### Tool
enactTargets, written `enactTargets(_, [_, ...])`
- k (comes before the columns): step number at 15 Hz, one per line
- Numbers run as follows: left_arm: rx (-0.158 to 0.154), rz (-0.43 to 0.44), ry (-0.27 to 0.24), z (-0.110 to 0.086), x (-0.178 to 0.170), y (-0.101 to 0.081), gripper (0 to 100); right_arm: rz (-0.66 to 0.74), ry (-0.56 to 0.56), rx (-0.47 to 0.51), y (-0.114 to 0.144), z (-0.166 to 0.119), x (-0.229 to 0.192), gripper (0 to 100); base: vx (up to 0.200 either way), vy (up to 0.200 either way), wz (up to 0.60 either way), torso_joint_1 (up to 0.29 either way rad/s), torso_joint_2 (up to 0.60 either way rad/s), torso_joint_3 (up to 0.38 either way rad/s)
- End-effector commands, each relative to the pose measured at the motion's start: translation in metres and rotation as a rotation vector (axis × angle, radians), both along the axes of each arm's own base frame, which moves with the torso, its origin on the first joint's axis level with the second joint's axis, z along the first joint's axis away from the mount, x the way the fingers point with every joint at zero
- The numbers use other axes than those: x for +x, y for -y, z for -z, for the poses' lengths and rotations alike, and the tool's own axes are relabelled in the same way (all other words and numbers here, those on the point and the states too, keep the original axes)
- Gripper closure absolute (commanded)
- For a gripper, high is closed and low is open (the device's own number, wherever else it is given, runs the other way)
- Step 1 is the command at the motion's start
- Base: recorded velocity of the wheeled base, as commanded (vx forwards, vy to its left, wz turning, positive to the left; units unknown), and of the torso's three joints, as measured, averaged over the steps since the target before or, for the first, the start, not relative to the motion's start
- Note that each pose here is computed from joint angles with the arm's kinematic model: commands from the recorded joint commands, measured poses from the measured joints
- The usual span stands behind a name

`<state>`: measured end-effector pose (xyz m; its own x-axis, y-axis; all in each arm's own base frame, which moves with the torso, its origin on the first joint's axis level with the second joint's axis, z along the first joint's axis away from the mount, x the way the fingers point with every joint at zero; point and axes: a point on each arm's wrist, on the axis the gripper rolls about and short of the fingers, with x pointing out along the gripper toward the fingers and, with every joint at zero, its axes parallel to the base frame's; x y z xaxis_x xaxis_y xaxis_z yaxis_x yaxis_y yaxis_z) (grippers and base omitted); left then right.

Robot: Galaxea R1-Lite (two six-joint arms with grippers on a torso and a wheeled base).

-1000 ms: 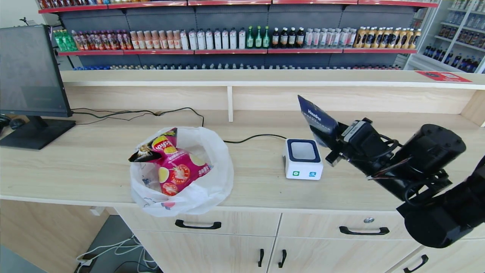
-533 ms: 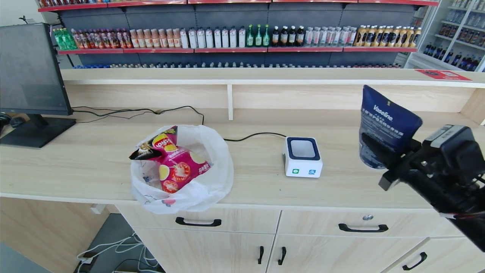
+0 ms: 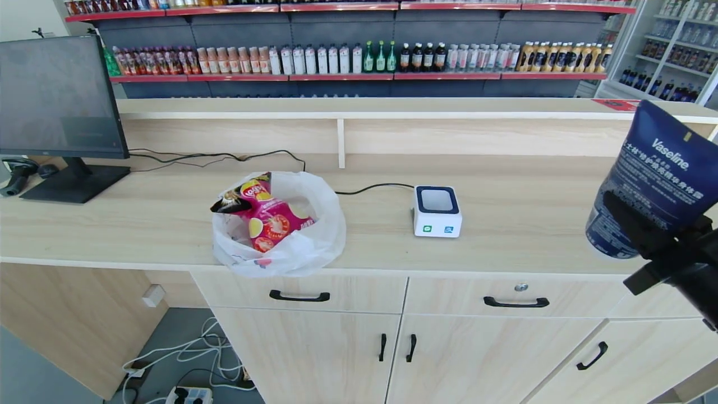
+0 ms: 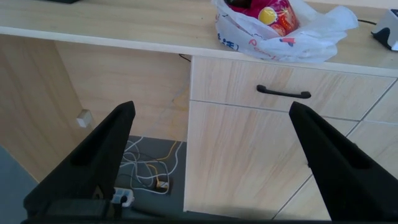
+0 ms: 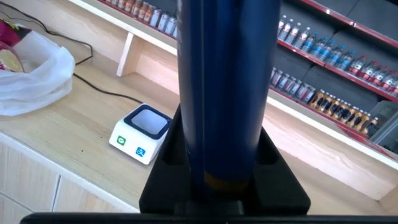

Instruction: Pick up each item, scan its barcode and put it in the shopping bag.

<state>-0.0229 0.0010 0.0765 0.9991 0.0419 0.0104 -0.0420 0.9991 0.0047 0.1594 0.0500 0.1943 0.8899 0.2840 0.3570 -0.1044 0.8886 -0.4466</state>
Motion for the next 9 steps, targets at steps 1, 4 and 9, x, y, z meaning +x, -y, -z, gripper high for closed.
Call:
enactTargets(1, [-0.004, -0.003, 0.002, 0.0, 0.0, 0.0, 0, 0.0, 0.01, 0.003, 0.002, 0.0, -0.006, 100, 0.0, 0.2, 0.0, 0.007, 0.01, -0.002])
enactTargets(4, [-0.016, -0.004, 0.006, -0.001, 0.0, 0.0, 0, 0.0, -0.01, -0.003, 0.004, 0.006, -0.013, 100, 0.0, 0.2, 0.0, 0.014, 0.01, 0.004])
enactTargets(9, [-0.025, -0.005, 0.008, -0.001, 0.0, 0.0, 0, -0.001, 0.001, 0.003, 0.005, 0.004, -0.015, 100, 0.0, 0.2, 0.0, 0.0, 0.0, 0.002])
